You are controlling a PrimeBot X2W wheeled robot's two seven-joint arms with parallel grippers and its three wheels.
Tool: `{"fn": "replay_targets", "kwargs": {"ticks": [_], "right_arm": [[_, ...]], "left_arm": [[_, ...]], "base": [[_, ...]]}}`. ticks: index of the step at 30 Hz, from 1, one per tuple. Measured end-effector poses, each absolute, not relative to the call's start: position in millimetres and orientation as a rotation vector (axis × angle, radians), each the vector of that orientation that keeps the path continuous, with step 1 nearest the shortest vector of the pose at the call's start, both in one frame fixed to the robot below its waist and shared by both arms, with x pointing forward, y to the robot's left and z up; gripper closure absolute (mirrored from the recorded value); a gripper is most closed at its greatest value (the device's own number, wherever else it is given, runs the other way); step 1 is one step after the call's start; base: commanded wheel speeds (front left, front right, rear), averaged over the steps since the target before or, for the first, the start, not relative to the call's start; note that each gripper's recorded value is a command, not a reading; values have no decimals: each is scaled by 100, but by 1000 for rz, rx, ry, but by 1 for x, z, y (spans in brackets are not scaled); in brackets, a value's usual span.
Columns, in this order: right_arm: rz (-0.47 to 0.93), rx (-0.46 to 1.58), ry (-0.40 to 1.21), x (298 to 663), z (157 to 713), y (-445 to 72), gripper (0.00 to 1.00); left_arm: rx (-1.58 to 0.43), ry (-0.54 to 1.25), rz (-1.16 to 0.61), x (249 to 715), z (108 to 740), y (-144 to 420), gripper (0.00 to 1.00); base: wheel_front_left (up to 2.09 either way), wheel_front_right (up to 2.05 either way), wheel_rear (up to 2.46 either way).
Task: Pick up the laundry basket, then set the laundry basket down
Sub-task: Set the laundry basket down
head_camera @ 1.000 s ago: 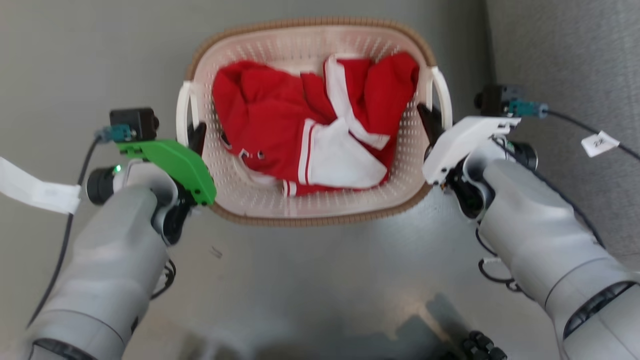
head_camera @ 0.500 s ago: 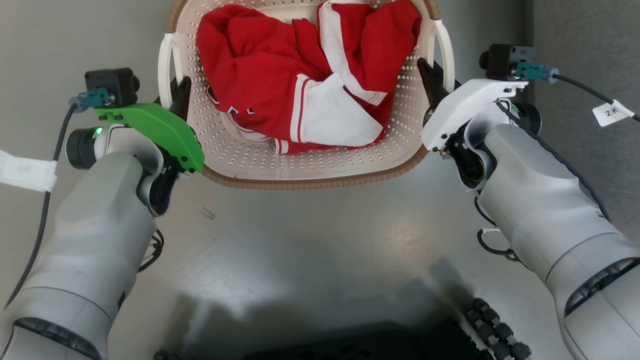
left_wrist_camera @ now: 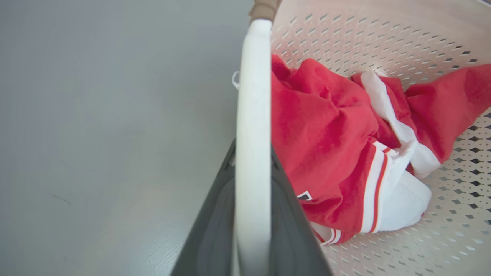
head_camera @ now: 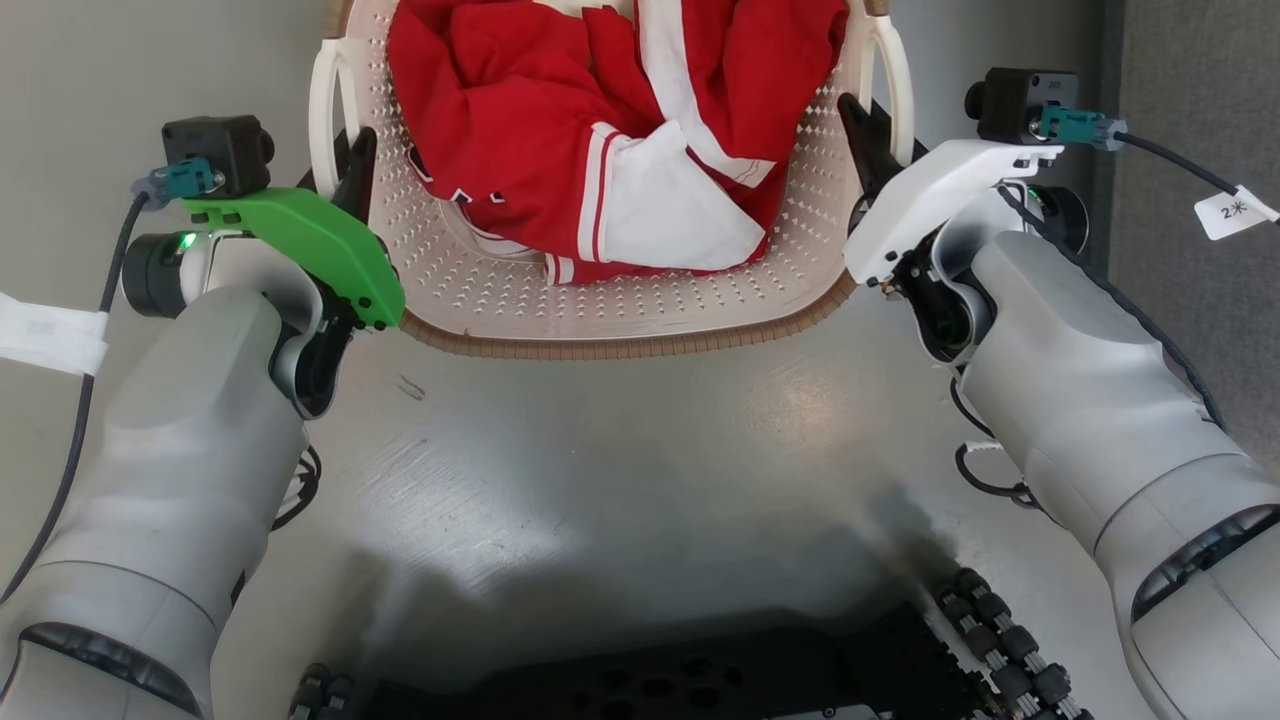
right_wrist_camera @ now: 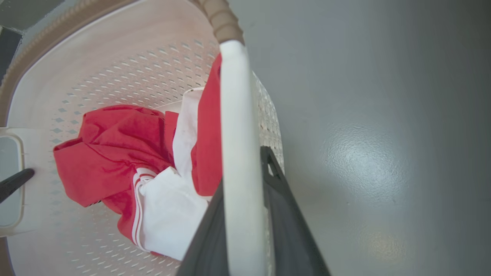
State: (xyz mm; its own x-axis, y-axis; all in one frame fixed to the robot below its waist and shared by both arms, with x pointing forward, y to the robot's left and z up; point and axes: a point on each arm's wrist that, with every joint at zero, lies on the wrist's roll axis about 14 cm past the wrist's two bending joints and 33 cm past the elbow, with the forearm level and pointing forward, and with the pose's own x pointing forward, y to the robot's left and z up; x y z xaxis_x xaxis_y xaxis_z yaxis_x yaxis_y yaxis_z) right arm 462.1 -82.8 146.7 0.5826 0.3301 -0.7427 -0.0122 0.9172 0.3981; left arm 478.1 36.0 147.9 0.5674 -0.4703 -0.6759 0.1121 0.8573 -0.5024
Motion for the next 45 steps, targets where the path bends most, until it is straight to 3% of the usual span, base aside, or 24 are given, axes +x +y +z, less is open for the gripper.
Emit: {"fn": "replay_targets", "kwargs": {"ticks": [18, 19, 21, 45], "right_arm": [[190, 384, 934, 463, 141, -86, 100], [189, 386, 933, 463, 141, -86, 69], [191, 397, 928, 464, 142, -85, 0], [183, 399, 872, 477, 165, -88, 0]], "left_arm": [[-425, 924, -360, 471, 139, 35, 100], [-426, 925, -357, 471, 139, 36, 100], [-420, 931, -356, 470, 137, 37, 0], [-403, 899, -372, 477, 157, 37, 0]], "base": [[0, 0, 0], [0, 0, 0], [0, 0, 0], [0, 0, 0]]}}
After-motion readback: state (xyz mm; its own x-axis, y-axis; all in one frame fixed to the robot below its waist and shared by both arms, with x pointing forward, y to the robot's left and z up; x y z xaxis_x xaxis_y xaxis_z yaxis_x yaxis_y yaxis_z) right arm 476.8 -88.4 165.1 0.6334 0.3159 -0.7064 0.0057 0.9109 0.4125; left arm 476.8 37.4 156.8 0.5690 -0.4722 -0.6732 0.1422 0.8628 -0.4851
